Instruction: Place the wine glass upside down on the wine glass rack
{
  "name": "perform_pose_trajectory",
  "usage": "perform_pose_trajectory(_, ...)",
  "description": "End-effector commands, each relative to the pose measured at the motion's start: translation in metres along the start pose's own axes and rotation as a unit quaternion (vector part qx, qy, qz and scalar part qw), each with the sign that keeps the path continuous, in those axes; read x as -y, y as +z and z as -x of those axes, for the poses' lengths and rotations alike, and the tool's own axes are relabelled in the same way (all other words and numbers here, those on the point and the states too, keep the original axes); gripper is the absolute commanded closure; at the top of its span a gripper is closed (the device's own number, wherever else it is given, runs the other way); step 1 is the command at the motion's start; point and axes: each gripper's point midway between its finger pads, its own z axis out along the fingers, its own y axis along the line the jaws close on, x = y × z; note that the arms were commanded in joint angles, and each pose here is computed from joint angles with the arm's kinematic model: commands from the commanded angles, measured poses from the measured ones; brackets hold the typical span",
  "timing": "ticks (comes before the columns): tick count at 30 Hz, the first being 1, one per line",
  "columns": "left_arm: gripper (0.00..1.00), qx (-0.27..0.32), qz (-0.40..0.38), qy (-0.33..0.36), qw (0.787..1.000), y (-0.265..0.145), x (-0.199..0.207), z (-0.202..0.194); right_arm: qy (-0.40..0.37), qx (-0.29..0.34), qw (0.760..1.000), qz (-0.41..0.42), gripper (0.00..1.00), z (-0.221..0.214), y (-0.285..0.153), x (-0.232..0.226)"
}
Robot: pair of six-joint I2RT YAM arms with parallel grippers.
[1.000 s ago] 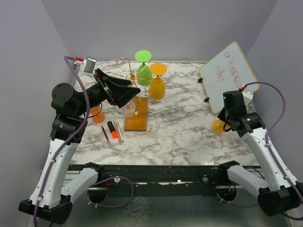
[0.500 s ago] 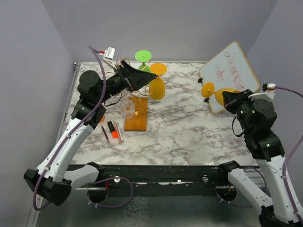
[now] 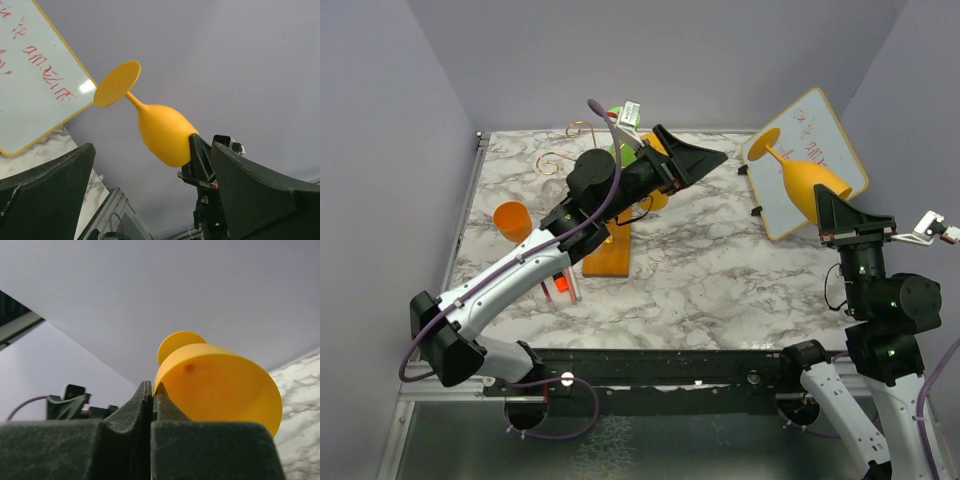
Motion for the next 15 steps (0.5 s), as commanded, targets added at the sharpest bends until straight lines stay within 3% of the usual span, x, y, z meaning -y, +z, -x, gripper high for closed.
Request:
perform_pose_trajectory(1, 0.01, 0.032, -0.021, 0.006, 0.999, 0.023, 0.024, -0.002, 0.084, 0.015, 0.993, 0.083, 0.99, 0.011, -0.005, -0.038)
perform_pose_trajectory(9, 0.05, 0.074, -0.069, 0.007, 0.995, 0.035, 0.044, -0.022, 0.163, -0.002, 0.976, 0.143, 0.99, 0.001, -0.006, -0.053)
perform_pose_trajectory(15, 0.2, 0.126, -0.066, -0.003, 0.99, 0.042, 0.046, -0.02, 0.193, -0.025, 0.965, 0.173, 0.99, -0.009, -0.005, -0.06)
